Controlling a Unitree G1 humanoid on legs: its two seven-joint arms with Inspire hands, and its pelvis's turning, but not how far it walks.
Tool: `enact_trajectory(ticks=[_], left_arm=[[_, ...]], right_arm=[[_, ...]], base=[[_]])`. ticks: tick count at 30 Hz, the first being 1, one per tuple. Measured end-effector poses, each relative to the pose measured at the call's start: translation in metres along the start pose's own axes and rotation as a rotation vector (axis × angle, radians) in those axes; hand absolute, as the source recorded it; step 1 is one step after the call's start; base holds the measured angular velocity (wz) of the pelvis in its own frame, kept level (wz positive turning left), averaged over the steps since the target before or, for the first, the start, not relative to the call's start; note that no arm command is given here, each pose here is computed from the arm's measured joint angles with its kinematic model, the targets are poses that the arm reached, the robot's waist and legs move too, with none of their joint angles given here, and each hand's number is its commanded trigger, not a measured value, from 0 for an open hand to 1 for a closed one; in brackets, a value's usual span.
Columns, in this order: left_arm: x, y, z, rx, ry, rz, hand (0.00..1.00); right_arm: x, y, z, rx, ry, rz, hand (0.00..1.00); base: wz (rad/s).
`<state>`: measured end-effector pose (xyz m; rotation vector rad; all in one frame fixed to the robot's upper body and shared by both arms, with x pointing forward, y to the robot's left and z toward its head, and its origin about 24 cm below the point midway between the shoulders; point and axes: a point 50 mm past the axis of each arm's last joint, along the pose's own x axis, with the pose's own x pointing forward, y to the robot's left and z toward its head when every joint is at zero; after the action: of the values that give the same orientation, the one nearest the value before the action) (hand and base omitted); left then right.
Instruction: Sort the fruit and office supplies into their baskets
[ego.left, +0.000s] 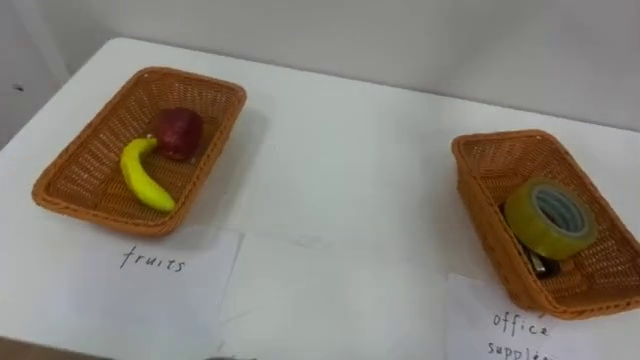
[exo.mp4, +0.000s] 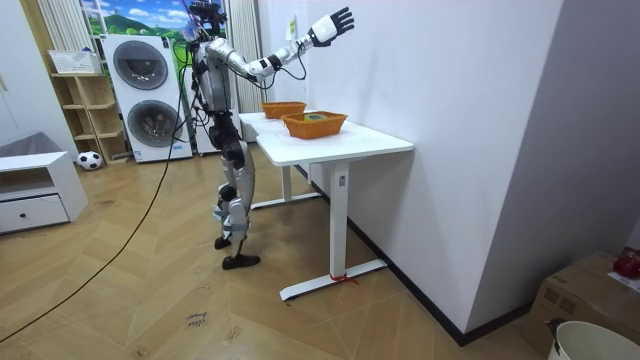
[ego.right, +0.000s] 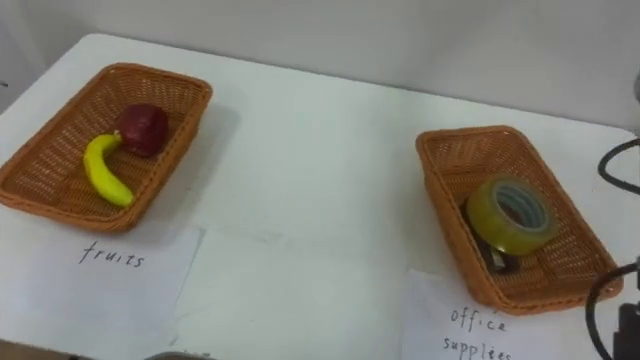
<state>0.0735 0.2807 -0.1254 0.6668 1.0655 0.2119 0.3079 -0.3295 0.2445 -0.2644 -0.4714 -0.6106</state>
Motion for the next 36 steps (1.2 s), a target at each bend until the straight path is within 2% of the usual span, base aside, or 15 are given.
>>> enact_trajectory(ticks=[3, 6, 11, 15, 23, 28, 33, 35, 36], left_arm=[[-0.001, 0.000, -0.002, 0.001, -0.003, 0.019, 0.00], [-0.003, -0.001, -0.010, 0.001, 0.015, 0.032, 0.00], [-0.006, 0.001, -0.020, -0.014, 0.035, 0.042, 0.00], [-0.006, 0.003, -0.021, -0.042, 0.038, 0.059, 0.00], [-0.007, 0.000, -0.019, -0.117, 0.032, 0.061, 0.00], [-0.007, -0.001, -0.019, -0.155, 0.039, 0.047, 0.00], [-0.007, -0.005, -0.016, -0.170, 0.033, 0.037, 0.00], [-0.007, -0.007, -0.017, -0.176, 0.042, 0.031, 0.00], [-0.008, -0.009, -0.017, -0.178, 0.044, 0.028, 0.00]], right_arm=[[-0.009, -0.030, -0.014, 0.008, 0.042, -0.140, 0.00], [-0.029, -0.067, -0.041, -0.048, 0.128, -0.274, 0.00], [-0.060, -0.113, -0.064, -0.077, 0.225, -0.465, 0.00], [-0.089, -0.140, -0.080, -0.076, 0.296, -0.594, 0.00], [-0.147, -0.195, -0.102, -0.064, 0.417, -0.947, 0.00], [-0.191, -0.207, -0.129, -0.039, 0.584, -1.128, 0.00], [-0.251, -0.215, -0.156, -0.121, 0.782, -1.226, 0.00], [-0.291, -0.213, -0.170, -0.140, 0.915, -1.272, 0.00], [-0.299, -0.211, -0.173, -0.136, 0.946, -1.281, 0.00]], base=[[-0.23], [-0.20], [-0.29], [-0.13], [-0.07], [-0.05], [0.00], [0.00], [0.00]])
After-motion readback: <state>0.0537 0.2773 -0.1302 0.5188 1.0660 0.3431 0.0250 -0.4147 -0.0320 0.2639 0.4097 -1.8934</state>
